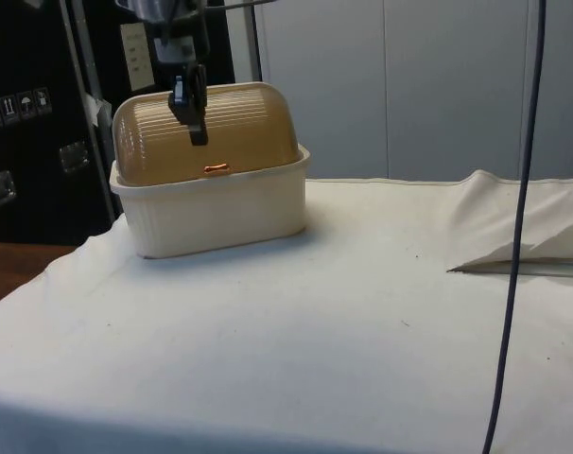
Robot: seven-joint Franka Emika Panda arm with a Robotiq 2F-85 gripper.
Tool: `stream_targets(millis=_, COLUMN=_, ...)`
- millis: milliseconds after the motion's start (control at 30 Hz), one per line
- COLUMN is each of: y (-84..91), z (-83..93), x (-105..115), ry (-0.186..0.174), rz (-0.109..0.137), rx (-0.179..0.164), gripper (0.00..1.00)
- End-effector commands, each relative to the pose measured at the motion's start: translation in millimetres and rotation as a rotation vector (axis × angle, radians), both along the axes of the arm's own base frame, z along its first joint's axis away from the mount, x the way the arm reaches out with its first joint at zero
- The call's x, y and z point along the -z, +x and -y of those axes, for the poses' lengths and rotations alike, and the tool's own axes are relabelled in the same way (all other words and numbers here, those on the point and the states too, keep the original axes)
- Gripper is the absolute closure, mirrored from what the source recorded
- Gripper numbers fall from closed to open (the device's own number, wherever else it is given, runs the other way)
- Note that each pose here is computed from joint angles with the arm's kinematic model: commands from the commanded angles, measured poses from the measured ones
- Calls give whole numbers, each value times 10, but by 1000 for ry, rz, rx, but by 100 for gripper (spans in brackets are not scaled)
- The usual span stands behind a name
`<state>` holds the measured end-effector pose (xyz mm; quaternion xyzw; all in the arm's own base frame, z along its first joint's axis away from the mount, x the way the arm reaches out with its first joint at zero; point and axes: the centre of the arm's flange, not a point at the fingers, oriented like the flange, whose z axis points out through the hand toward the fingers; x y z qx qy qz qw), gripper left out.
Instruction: Open the lid, then close it.
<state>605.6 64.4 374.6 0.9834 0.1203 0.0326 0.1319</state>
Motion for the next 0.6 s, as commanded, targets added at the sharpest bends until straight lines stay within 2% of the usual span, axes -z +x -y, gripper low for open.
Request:
stream_targets(millis=0, y=-13, z=2, x=3, ry=-6, rz=4, rx=-3, gripper=100)
stream_targets(millis=33, y=-33, z=19, x=-5, ry=-22, rz=22, rx=-10, gripper=100)
stream_targets(millis=133, y=-55, z=42, x=-4, ry=-47, rz=34, rx=-24, gripper=100)
stream_targets(millis=267, y=-71, z=49, x=-1, ry=-73, rz=43, rx=-36, gripper=100)
stream_targets(millis=300, y=-60, z=48, x=11, ry=-65, rz=25, rx=-32, gripper=100)
stream_targets(millis=333, y=-71, z=44, x=1, ry=-79, rz=45, rx=-39, gripper=100)
stream_targets(millis=567, y=-77, z=47, x=22, ry=-137, rz=62, rx=-67, gripper=100)
